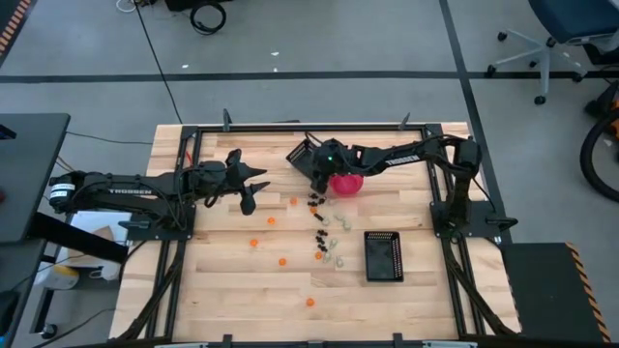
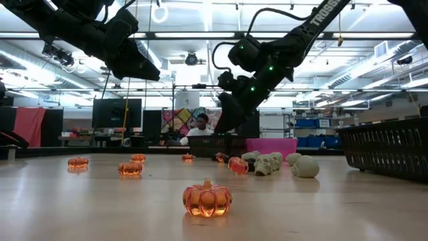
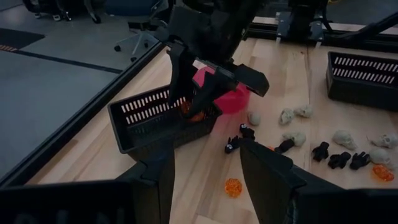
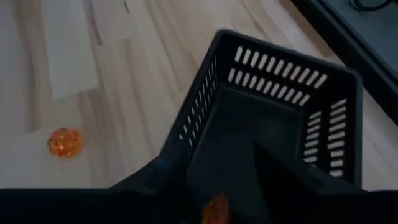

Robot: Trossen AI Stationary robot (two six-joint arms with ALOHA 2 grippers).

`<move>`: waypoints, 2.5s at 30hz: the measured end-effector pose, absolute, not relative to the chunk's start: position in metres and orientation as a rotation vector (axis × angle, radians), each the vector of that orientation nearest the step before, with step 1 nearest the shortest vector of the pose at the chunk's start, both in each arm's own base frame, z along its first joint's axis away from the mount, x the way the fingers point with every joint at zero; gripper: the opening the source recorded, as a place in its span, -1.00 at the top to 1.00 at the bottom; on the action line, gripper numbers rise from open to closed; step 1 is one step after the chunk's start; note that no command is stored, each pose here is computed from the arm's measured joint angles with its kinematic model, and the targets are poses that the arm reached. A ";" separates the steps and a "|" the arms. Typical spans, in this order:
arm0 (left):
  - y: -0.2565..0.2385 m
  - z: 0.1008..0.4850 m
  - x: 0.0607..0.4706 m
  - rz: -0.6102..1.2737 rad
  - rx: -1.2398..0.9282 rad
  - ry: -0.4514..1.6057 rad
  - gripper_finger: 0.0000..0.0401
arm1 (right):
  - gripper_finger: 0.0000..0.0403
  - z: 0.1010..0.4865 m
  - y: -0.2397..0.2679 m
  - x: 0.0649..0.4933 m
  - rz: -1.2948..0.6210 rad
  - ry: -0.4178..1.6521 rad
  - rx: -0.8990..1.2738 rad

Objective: Sort Halloween decoration
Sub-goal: Put the orange pumpkin toy into the top black bin

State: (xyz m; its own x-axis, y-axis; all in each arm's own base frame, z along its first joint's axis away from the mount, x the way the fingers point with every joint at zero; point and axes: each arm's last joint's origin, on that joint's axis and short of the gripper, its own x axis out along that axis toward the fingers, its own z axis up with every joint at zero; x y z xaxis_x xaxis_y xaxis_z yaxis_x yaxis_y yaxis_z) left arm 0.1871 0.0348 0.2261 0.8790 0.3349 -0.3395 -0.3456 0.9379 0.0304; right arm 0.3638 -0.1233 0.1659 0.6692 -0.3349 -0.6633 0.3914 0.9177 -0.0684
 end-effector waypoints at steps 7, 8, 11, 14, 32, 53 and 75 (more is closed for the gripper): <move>0.035 0.226 0.187 0.354 -0.030 0.349 0.23 | -0.04 0.195 -0.093 0.367 -0.417 0.660 -0.018; 0.035 0.226 0.187 0.354 -0.030 0.349 0.23 | -0.04 0.197 -0.085 0.368 -0.415 0.656 -0.045; 0.035 0.226 0.187 0.354 -0.030 0.348 0.23 | -0.04 0.201 -0.068 0.376 -0.358 0.591 -0.068; 0.035 0.227 0.188 0.355 -0.030 0.334 0.23 | -0.04 0.193 -0.057 0.386 -0.266 0.542 -0.059; 0.035 0.228 0.188 0.351 -0.009 0.332 0.23 | -0.03 0.115 -0.039 0.425 -0.246 0.557 0.033; 0.035 0.228 0.188 0.354 -0.023 0.325 0.23 | -0.03 0.101 -0.036 0.417 -0.200 0.690 -0.019; 0.035 0.229 0.188 0.354 -0.023 0.321 0.23 | 0.24 0.102 -0.022 0.418 -0.037 0.690 -0.099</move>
State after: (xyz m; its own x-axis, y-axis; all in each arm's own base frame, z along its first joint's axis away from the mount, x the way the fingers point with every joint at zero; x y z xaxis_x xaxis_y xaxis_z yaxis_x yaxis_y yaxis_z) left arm 0.1881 0.0350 0.2286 0.8880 0.3370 -0.3129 -0.3442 0.9383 0.0336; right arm 0.4180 -0.0224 0.1019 0.7709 -0.0673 -0.6334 0.0015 0.9946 -0.1038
